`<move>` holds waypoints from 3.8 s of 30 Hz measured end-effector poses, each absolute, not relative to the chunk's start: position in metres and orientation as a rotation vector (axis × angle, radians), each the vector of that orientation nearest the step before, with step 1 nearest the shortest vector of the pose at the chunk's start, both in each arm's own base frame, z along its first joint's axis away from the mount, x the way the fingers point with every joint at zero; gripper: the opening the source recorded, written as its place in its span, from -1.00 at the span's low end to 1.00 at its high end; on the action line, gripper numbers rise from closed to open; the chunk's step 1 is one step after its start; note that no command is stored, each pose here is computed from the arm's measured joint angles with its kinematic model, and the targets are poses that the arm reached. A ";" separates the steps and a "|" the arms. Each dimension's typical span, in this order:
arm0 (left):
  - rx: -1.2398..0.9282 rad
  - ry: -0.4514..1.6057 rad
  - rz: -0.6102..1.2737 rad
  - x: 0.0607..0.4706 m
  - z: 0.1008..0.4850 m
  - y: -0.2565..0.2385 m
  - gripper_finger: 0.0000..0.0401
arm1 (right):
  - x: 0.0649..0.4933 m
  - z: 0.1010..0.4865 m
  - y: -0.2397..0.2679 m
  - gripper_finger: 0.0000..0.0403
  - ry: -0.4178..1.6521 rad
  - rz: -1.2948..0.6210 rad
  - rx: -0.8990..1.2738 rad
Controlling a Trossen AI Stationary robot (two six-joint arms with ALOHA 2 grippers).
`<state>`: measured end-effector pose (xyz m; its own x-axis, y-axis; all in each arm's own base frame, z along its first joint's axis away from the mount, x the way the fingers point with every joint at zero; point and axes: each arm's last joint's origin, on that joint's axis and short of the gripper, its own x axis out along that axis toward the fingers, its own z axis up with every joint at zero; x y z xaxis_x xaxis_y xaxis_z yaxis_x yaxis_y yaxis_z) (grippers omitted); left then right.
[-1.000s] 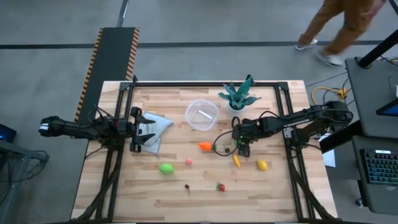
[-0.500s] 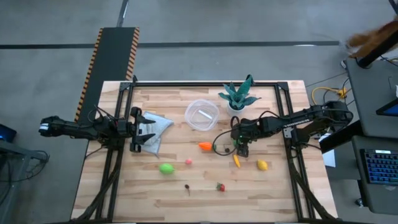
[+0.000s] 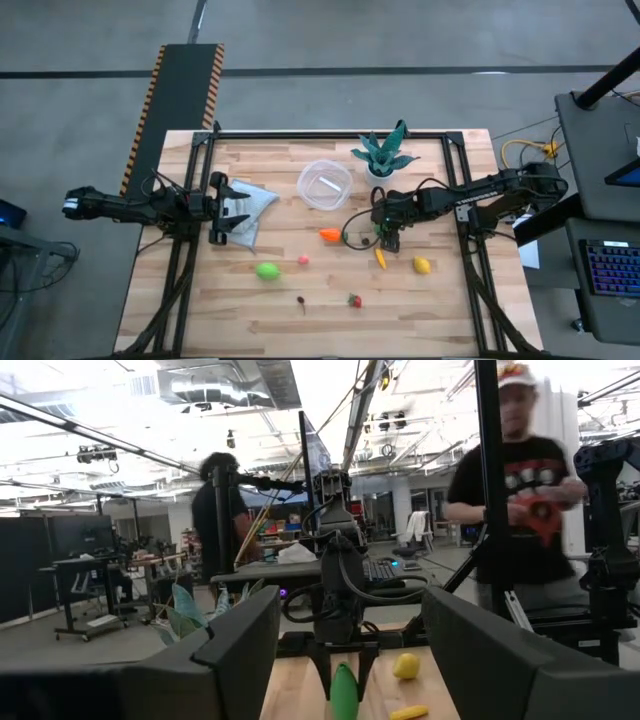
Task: Pick and placing Produce into tupperware
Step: Put the green corn into the transparent container
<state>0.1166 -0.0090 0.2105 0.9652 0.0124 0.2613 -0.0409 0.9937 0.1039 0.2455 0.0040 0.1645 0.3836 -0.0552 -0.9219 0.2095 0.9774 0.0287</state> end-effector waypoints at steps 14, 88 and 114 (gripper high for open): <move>0.109 -0.263 0.027 0.117 0.211 -0.009 0.15 | 0.249 0.169 0.004 0.00 1.150 -0.168 0.151; 0.108 -0.270 0.027 0.116 0.210 -0.009 0.15 | 0.386 0.217 -0.106 0.00 1.074 -0.212 -0.102; 0.108 -0.270 0.026 0.116 0.210 -0.009 0.15 | 0.383 0.199 -0.099 0.00 1.054 -0.113 -0.021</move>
